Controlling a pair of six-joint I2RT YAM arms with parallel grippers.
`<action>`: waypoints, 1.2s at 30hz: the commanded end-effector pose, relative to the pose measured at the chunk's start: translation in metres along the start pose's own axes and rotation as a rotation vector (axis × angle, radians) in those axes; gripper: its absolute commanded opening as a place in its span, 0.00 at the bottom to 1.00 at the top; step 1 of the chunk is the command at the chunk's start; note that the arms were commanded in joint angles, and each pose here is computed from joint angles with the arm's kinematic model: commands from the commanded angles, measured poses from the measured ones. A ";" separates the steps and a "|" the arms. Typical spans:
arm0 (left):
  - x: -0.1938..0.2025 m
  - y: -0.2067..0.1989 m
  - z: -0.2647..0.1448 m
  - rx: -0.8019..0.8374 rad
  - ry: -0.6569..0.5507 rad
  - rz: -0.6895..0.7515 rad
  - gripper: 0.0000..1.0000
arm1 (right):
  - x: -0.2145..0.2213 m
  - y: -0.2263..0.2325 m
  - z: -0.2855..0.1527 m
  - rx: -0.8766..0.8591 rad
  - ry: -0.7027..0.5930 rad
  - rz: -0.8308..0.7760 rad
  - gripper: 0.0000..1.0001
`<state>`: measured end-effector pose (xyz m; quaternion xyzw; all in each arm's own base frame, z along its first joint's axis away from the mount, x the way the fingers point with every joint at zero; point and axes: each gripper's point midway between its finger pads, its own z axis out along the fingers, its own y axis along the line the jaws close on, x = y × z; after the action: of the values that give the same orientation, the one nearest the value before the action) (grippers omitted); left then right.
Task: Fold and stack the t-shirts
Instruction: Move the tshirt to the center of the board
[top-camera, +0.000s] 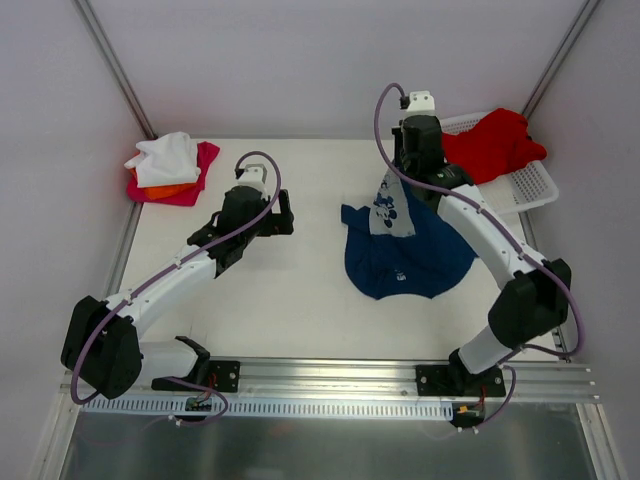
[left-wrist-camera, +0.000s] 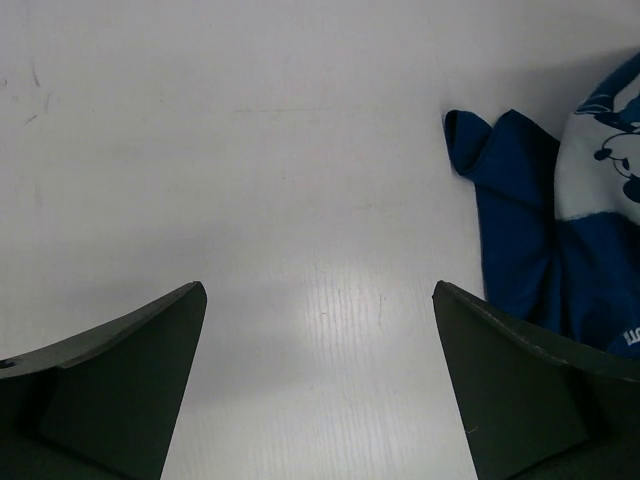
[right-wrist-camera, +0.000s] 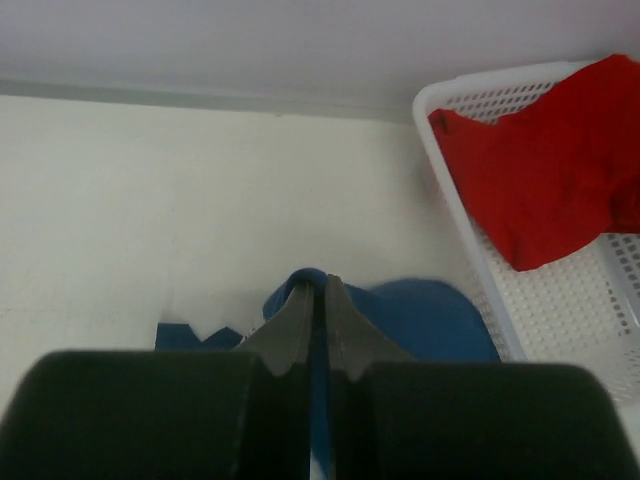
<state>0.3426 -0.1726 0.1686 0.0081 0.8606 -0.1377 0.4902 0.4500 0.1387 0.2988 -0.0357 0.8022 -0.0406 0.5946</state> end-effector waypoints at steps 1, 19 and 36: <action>-0.017 0.001 -0.004 -0.013 -0.058 -0.003 0.99 | -0.040 0.025 -0.012 -0.121 -0.034 0.062 0.00; -0.010 0.004 0.003 -0.028 -0.033 0.002 0.99 | -0.025 0.018 -0.017 -0.061 -0.001 0.020 0.86; 0.014 -0.009 0.055 -0.032 0.093 0.027 0.99 | 0.110 0.009 -0.016 0.025 0.268 0.083 0.85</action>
<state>0.3627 -0.1827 0.1090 0.0168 0.8990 -0.0982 0.4264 0.4041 0.1472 0.2076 -0.0262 0.8711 -0.0197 0.4899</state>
